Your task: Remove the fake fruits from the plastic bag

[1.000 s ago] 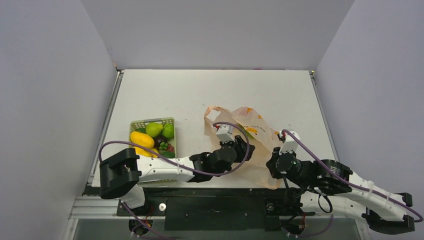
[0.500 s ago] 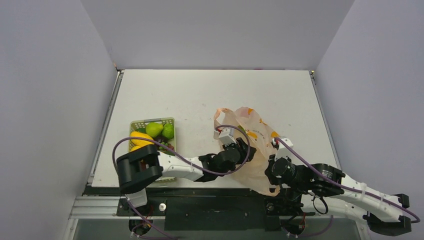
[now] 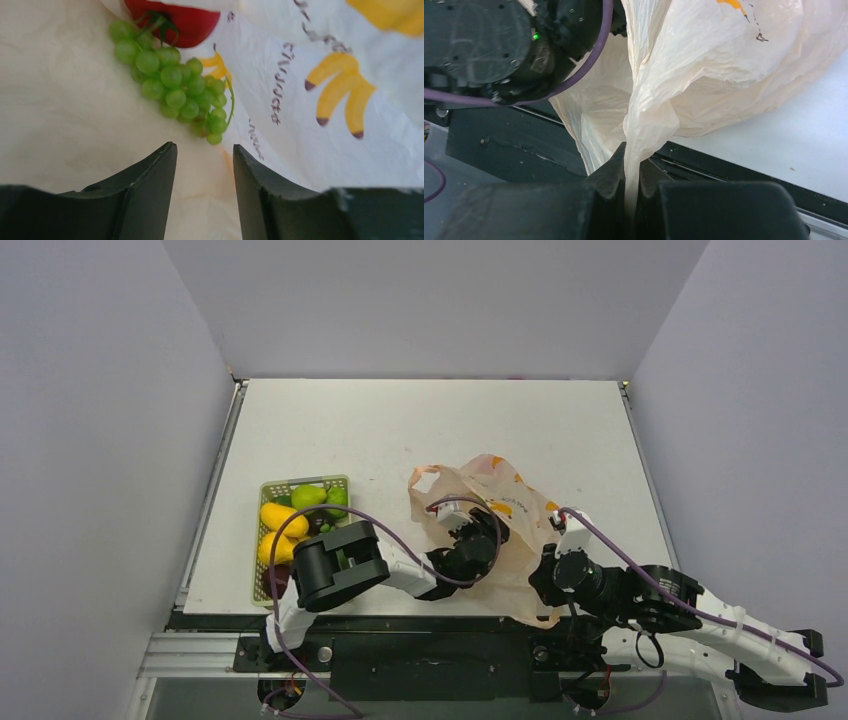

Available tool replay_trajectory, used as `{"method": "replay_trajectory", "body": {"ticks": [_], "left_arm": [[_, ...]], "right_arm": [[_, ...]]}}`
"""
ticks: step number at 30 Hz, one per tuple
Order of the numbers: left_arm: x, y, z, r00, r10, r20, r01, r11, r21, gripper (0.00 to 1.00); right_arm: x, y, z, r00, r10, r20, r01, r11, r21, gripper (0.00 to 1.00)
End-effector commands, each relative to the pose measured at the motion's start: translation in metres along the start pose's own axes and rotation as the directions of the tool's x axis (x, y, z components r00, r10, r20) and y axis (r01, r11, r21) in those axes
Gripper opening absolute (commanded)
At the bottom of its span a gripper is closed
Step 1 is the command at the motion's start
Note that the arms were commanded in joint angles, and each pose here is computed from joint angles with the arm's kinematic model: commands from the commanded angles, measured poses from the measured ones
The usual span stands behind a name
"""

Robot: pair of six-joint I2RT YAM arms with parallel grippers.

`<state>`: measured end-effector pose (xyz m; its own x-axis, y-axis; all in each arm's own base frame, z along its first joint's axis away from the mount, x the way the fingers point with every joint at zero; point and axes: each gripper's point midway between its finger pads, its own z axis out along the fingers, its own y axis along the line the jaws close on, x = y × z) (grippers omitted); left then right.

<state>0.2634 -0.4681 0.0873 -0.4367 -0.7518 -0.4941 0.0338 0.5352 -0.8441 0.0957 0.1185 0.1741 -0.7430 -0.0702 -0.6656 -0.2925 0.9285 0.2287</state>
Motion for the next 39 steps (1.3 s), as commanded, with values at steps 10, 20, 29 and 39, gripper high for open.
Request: {"method": "replay_trajectory", "body": {"ticks": [10,20,29,39], "left_arm": [[-0.035,0.026,0.057,0.954,-0.213,0.211,0.225,0.974,-0.035,0.60],[-0.036,0.040,0.096,0.942,-0.270,0.199,0.272,0.962,0.016,0.43],[-0.067,-0.004,0.084,0.973,-0.156,0.170,0.141,0.985,0.099,0.00],[-0.103,-0.020,0.038,0.969,-0.201,0.143,0.180,0.973,0.146,0.00]], "right_arm": [[-0.018,0.005,-0.012,0.998,0.004,0.056,-0.003,1.000,-0.030,0.00],[-0.020,0.008,-0.011,0.998,0.003,0.059,-0.001,0.999,-0.032,0.00],[-0.007,0.000,0.005,0.999,-0.016,0.042,0.016,1.000,0.014,0.00],[-0.002,-0.017,0.026,0.997,-0.033,0.067,0.023,0.990,0.140,0.00]]}}
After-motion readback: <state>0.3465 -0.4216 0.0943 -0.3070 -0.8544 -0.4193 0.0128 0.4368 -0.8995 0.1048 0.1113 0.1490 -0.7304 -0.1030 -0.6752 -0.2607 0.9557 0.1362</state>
